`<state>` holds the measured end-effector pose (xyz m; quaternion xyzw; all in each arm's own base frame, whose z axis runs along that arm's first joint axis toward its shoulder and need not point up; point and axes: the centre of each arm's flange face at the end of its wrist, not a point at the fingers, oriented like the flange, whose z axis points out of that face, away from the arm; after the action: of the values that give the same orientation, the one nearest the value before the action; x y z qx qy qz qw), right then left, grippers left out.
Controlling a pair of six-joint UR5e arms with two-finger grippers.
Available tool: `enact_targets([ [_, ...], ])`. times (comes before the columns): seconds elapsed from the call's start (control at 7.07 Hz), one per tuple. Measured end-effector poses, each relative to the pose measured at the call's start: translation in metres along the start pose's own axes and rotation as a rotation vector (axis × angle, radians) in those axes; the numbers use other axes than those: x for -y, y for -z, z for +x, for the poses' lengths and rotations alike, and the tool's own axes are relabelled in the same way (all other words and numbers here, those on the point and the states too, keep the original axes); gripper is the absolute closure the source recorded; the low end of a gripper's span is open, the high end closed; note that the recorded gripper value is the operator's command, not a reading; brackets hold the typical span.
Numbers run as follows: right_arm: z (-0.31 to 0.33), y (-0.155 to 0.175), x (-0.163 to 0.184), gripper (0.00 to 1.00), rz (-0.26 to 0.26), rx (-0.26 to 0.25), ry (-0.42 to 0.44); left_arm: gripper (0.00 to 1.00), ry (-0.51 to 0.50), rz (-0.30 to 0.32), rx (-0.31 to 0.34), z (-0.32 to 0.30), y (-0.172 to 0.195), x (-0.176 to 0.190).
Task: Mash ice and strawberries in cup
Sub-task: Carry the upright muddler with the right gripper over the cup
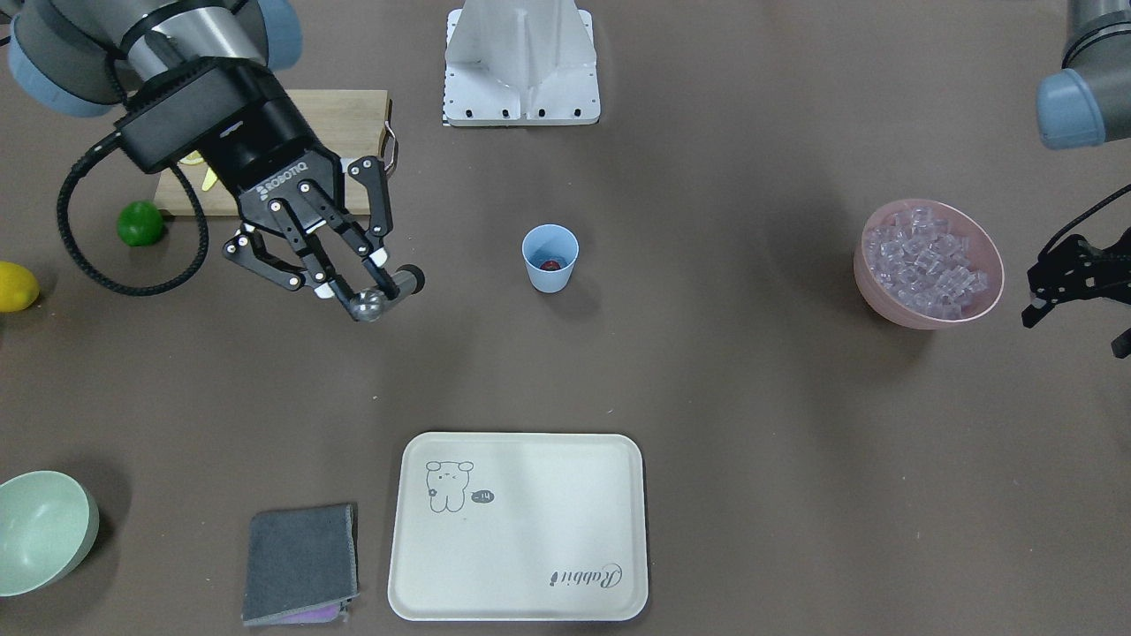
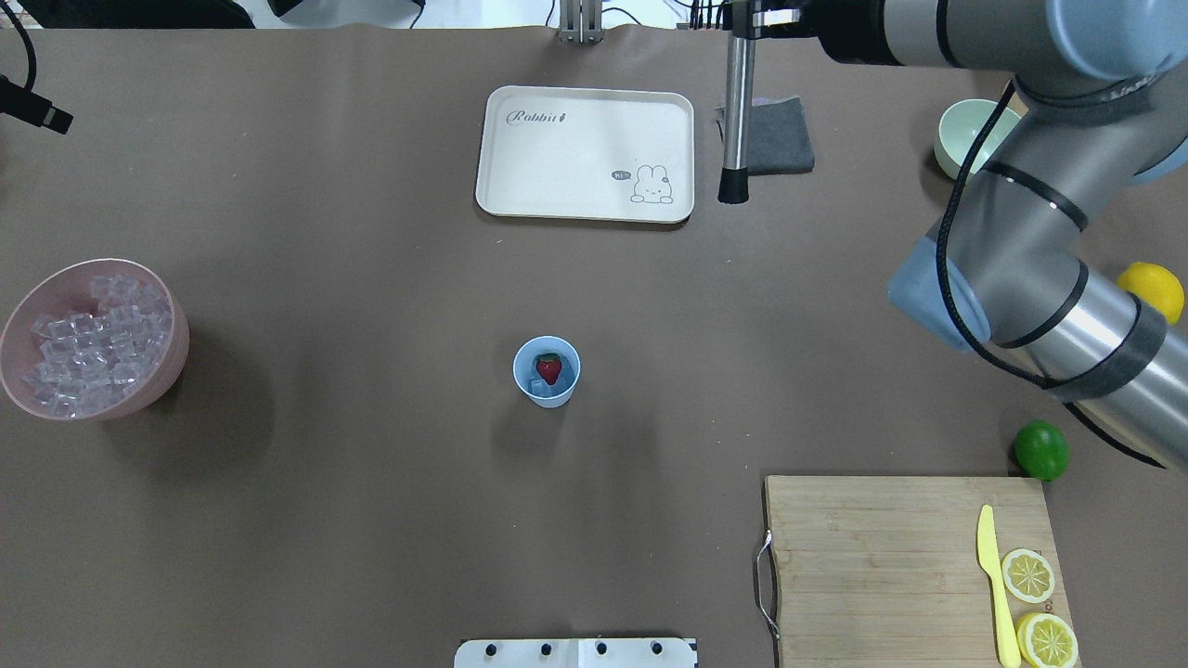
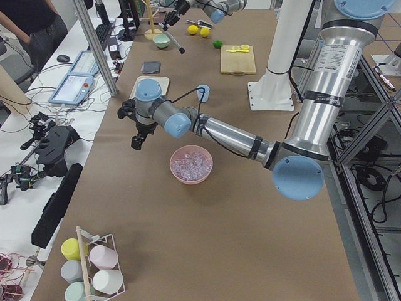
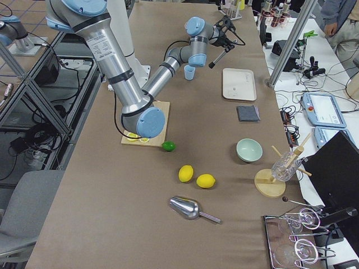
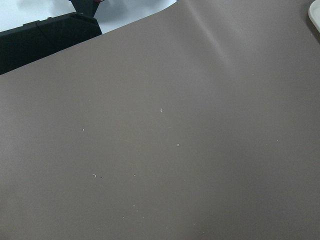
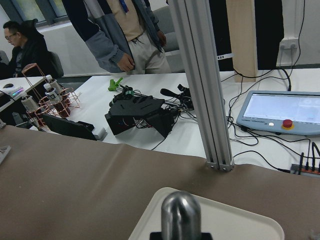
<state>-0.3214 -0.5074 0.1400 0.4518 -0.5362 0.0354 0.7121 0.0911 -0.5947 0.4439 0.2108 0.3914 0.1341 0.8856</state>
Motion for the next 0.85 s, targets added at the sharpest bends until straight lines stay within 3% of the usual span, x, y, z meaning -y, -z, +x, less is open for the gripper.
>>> enact_targets([
  [0.42,-0.052,-0.005,-0.049,1.00,0.122,0.034,-0.019,0.03,0.021,-0.026,0.004,-0.010,-0.008,-0.014],
  [0.85,-0.106,-0.006,-0.109,1.00,0.221,0.002,-0.008,0.03,0.032,-0.043,-0.031,-0.011,-0.011,-0.024],
])
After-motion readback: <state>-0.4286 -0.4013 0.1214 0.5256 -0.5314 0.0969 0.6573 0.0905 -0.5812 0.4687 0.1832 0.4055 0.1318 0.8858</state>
